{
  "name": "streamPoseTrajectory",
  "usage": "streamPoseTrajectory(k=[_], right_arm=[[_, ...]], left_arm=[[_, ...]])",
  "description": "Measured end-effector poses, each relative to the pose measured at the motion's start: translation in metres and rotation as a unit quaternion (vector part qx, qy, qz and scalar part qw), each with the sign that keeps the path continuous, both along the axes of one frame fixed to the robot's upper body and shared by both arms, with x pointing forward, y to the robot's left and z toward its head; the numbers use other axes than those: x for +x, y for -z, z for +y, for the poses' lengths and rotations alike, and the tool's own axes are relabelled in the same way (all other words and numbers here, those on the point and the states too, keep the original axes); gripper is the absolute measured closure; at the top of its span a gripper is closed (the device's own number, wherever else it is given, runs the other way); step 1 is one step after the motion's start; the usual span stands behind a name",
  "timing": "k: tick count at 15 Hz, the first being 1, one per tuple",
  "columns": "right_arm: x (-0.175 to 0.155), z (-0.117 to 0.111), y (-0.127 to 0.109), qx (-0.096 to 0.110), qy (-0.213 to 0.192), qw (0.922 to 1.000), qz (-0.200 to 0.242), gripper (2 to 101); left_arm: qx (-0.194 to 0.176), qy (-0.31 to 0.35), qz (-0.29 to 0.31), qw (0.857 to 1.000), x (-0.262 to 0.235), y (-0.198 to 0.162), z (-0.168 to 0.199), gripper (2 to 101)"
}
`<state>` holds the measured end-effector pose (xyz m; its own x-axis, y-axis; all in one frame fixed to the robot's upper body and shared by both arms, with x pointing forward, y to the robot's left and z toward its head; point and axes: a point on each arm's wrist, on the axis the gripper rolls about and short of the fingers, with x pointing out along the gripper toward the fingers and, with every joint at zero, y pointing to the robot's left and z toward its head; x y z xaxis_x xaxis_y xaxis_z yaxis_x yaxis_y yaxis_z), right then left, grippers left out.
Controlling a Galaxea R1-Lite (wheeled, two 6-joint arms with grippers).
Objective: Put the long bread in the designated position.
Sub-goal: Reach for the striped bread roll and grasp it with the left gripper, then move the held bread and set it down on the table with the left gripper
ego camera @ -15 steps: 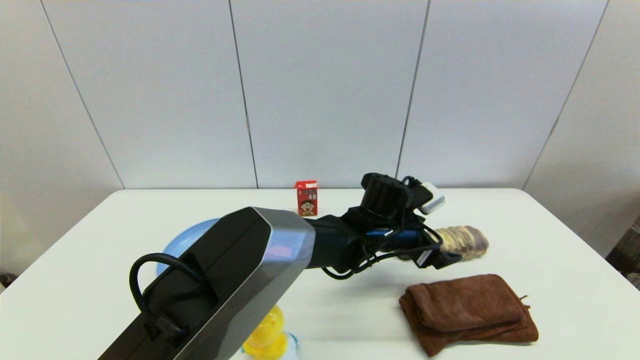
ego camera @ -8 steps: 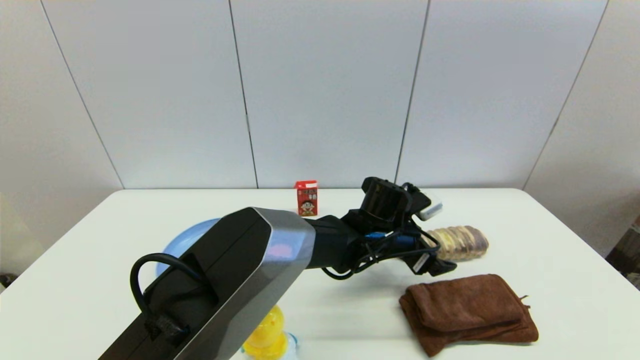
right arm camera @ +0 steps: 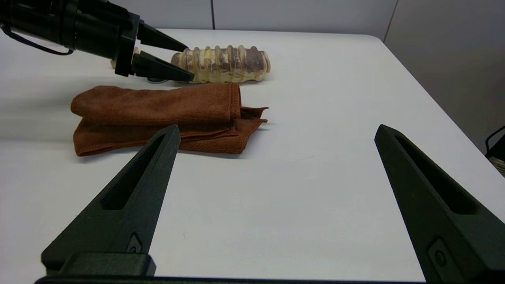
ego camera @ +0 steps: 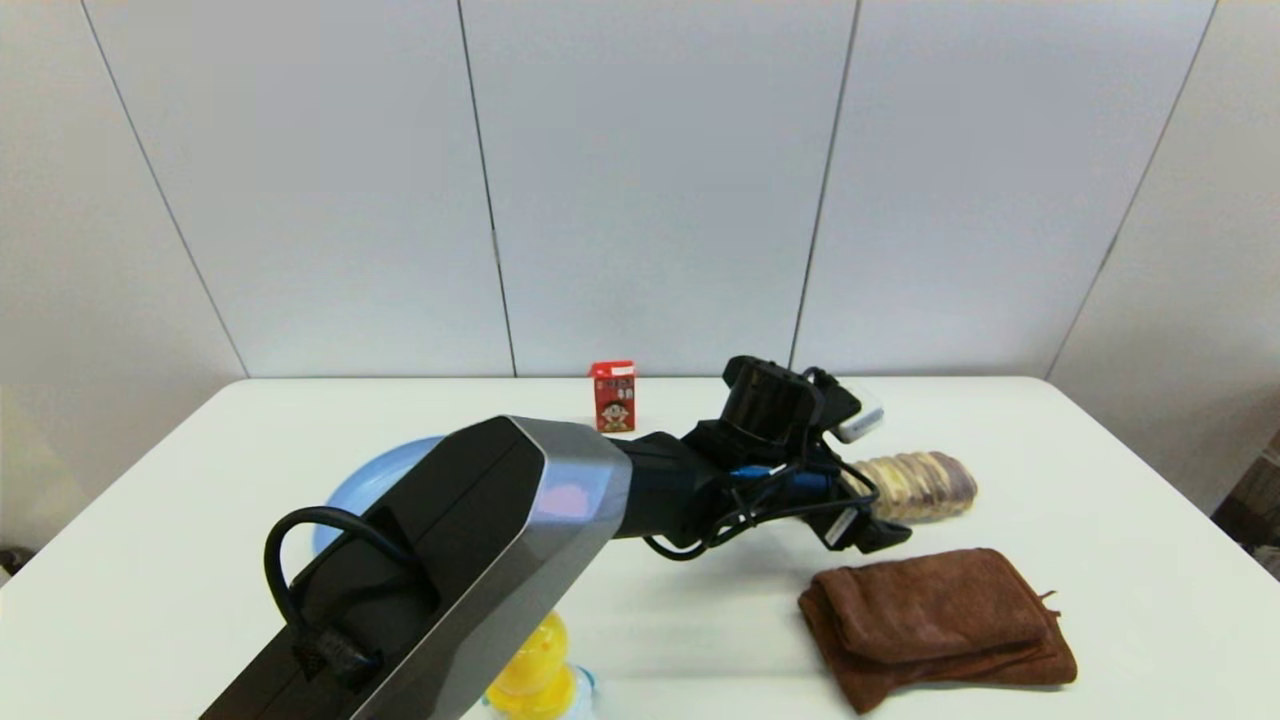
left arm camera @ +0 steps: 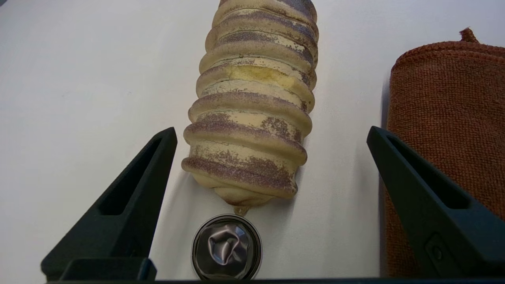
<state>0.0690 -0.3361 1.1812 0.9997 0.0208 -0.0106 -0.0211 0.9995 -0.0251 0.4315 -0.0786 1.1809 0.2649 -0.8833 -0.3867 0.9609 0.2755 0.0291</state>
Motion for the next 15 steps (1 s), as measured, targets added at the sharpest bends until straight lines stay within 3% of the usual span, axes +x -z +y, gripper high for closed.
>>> streamPoseTrajectory(k=[4,7,8,9,15], right_arm=[[0.0000,0.0000,0.0000,0.000,0.000,1.0000,0.000,4.3],[0.0000,0.0000,0.0000,0.000,0.000,1.0000,0.000,4.3],[0.0000,0.0000,0.0000,0.000,0.000,1.0000,0.000,4.3],[0.0000,0.0000,0.0000,0.000,0.000,1.0000,0.000,4.3],[0.0000,0.0000,0.0000,0.000,0.000,1.0000,0.000,4.3]], left_arm=[[0.000,0.000,0.001,1.000,-0.0001,0.0003,0.0000,40.1],[0.000,0.000,0.002,1.000,-0.0001,0.0003,0.0000,58.0],[-0.001,0.000,0.002,1.000,-0.0001,-0.0001,0.0001,68.9],[-0.001,0.000,0.001,1.000,-0.0001,-0.0005,0.0002,98.1],[-0.006,0.000,-0.004,1.000,0.0002,-0.0065,0.0013,99.4]])
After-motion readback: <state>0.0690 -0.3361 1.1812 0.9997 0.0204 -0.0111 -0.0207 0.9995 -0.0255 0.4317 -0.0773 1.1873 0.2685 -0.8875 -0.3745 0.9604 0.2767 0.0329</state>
